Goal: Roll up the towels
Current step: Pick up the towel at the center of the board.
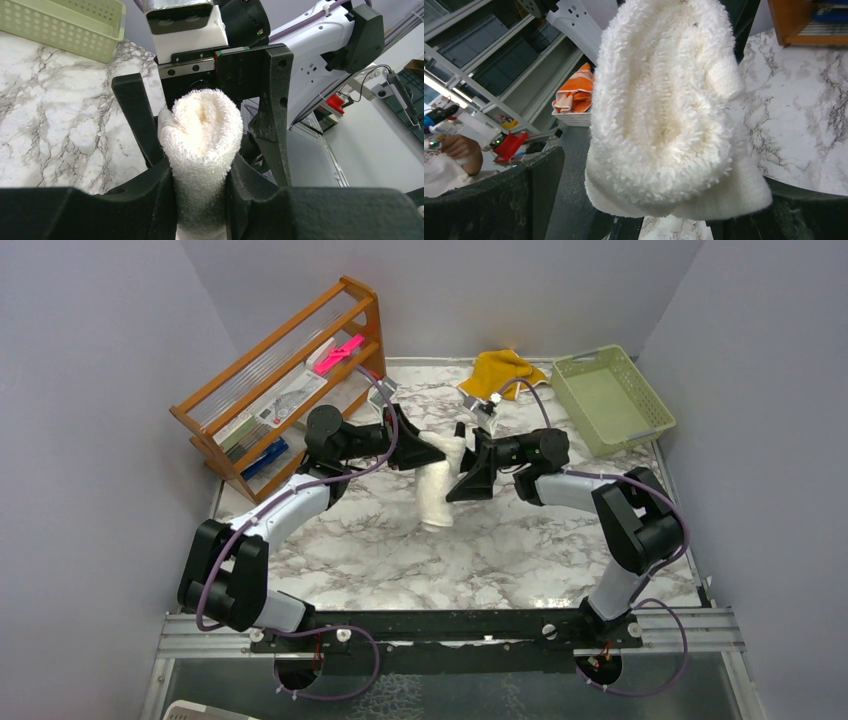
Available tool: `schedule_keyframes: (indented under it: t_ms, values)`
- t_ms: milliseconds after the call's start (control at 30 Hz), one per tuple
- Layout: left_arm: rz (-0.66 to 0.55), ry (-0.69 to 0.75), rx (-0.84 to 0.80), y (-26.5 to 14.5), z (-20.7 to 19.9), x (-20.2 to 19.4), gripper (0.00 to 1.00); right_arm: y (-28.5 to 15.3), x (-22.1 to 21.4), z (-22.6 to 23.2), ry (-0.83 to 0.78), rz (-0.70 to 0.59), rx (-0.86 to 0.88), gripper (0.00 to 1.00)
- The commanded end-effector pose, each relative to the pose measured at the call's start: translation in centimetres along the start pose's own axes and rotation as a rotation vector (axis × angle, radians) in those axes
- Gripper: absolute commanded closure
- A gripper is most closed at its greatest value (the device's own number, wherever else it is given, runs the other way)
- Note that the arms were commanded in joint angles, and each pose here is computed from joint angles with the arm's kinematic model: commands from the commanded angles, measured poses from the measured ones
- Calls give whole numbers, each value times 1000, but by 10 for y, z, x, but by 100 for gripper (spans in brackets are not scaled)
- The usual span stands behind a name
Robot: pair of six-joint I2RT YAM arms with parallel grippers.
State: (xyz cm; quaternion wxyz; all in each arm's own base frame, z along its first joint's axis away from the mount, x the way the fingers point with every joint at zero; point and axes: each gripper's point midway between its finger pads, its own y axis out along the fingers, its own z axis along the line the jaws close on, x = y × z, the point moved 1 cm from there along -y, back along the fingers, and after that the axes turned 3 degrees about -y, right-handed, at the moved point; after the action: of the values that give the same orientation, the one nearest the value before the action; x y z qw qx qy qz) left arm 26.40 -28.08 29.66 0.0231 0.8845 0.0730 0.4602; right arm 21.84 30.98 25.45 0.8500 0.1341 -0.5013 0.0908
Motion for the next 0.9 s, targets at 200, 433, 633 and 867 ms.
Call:
schedule_keyframes:
  t_ms: [200,433,633,867]
  values:
    - [-213,207,211,-12,16,39,96,6,8,23,-206,-2,92,16]
    - [-255,253,329,-25,23,42,96,11,17,-18,-45,-9,-25,49]
    - [-240,240,353,-25,34,33,96,12,21,-34,5,4,-115,66]
    - [-310,275,486,-40,41,48,65,13,27,-50,56,39,-190,87]
